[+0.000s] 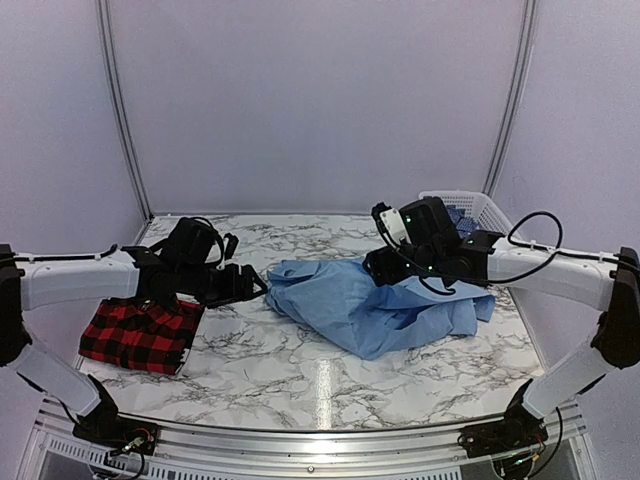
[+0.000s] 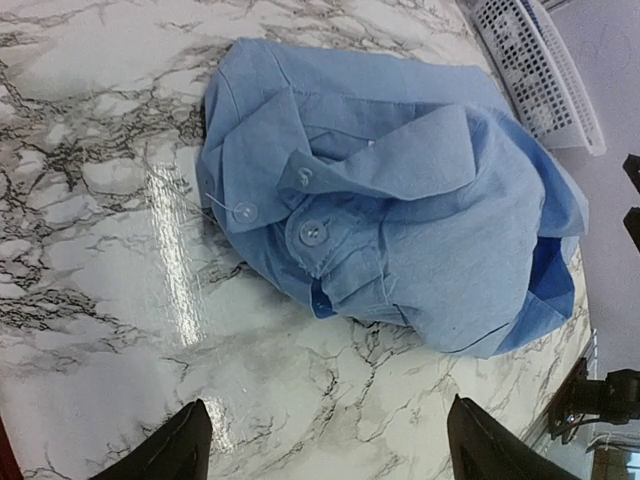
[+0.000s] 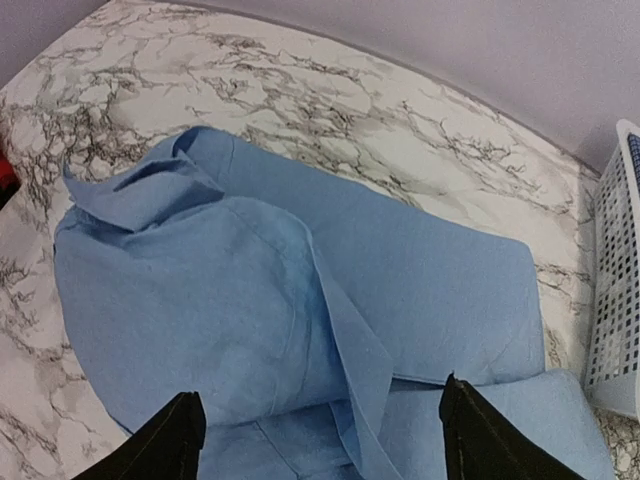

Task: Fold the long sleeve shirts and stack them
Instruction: Flatten out the crumpled shirt at the center of the board.

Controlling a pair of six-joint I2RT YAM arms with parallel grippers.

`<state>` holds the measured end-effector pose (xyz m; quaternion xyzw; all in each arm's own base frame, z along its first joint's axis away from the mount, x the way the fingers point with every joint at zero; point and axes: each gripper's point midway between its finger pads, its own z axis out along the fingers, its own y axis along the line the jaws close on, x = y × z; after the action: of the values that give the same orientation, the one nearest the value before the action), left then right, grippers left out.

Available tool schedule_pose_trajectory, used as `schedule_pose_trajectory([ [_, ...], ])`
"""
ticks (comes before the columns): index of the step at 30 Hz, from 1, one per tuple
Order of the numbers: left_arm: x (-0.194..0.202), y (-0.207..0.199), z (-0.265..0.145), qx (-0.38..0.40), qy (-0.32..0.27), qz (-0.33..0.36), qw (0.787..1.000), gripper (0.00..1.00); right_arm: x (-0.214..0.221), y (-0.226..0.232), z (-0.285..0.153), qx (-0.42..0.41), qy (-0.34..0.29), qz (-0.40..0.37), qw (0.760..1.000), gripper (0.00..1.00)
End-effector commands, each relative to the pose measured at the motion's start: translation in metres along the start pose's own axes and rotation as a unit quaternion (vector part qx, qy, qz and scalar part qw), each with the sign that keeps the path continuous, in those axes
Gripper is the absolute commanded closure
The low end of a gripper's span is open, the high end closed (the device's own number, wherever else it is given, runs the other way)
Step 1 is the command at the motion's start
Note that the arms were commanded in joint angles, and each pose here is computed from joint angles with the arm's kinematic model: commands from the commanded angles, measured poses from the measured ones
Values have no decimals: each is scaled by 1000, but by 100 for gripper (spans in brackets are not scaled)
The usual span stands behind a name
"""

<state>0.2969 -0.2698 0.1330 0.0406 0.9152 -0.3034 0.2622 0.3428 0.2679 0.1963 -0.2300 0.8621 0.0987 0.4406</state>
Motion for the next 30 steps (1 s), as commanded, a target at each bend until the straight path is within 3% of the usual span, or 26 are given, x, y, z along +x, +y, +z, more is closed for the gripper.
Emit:
schedule_pose_trajectory([
  [1,3,-14,17,-3,20,5,1000,19,17,2,-18,-33,23,-29,999,23],
  [9,16,-17,60,-25,52,-10,998,38,58,-26,-15,27,70,-24,997,30],
  [17,4,-9,92,-53,37,-24,998,63,73,-22,3,6,81,-20,996,40],
  [21,-12,3,115,-75,19,-32,997,83,74,-21,7,6,92,-26,995,61],
  [27,-61,10,142,-64,-12,-51,997,100,67,-21,2,3,93,-29,995,99],
  [30,-85,8,154,-48,-20,-47,998,100,61,-9,-5,-28,89,-19,995,100],
])
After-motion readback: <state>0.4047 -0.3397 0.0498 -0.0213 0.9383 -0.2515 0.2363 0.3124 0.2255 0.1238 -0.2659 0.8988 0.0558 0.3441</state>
